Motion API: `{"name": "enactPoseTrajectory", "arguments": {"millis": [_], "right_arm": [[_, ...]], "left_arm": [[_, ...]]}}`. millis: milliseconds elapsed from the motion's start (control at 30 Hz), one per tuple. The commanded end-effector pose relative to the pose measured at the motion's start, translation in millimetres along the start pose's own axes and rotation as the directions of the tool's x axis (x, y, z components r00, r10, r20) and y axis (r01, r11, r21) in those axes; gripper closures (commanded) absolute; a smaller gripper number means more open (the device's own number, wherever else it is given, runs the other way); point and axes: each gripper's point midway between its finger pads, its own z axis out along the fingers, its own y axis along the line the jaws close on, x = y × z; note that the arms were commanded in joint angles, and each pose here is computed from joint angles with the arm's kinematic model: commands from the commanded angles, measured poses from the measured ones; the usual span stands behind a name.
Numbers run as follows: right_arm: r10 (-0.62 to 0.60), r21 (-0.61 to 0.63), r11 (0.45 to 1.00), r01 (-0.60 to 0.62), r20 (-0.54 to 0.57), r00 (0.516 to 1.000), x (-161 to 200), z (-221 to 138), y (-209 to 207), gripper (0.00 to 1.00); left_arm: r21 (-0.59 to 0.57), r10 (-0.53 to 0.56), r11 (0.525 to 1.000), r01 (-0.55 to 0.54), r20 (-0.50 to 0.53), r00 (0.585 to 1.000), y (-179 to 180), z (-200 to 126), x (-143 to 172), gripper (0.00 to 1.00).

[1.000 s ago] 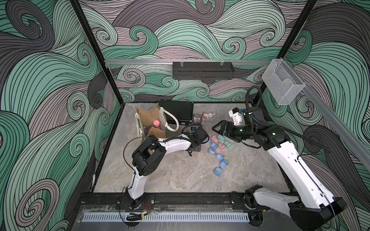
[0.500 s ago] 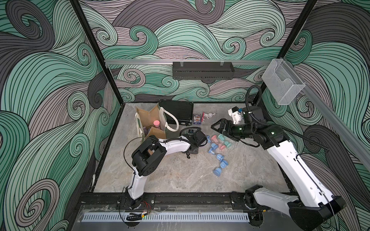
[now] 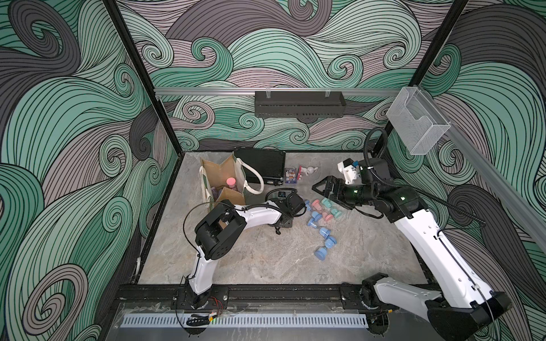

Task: Put the hourglass into the canvas bag
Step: Pick up the hourglass from the center of the board.

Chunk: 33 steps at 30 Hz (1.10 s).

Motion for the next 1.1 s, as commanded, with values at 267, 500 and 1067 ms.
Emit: {"name": "enactPoseTrajectory", "arguments": {"millis": [267, 500, 1067], "right_arm": [[-0.131, 0.007, 0.991, 0.131, 0.081, 0.988, 8.8, -10.8, -12.9, 0.00], [-0.187, -0.007, 0.982, 0.188, 0.106, 0.977, 17.2, -17.1, -14.7, 0.00], [-0.188, -0.253, 0.946, 0.204, 0.088, 0.978, 26.1, 14.2, 19.3, 0.00]], "left_arm": [[0.033, 0.021, 0.999, -0.025, 0.122, 0.992, 6.1, -58.2, -33.2, 0.71], [0.088, 0.046, 0.994, -0.064, 0.194, 0.980, 16.8, -106.1, -45.6, 0.75], [-0.024, 0.107, 0.994, -0.106, 0.393, 0.913, 112.8, -222.1, -79.5, 0.77]]}}
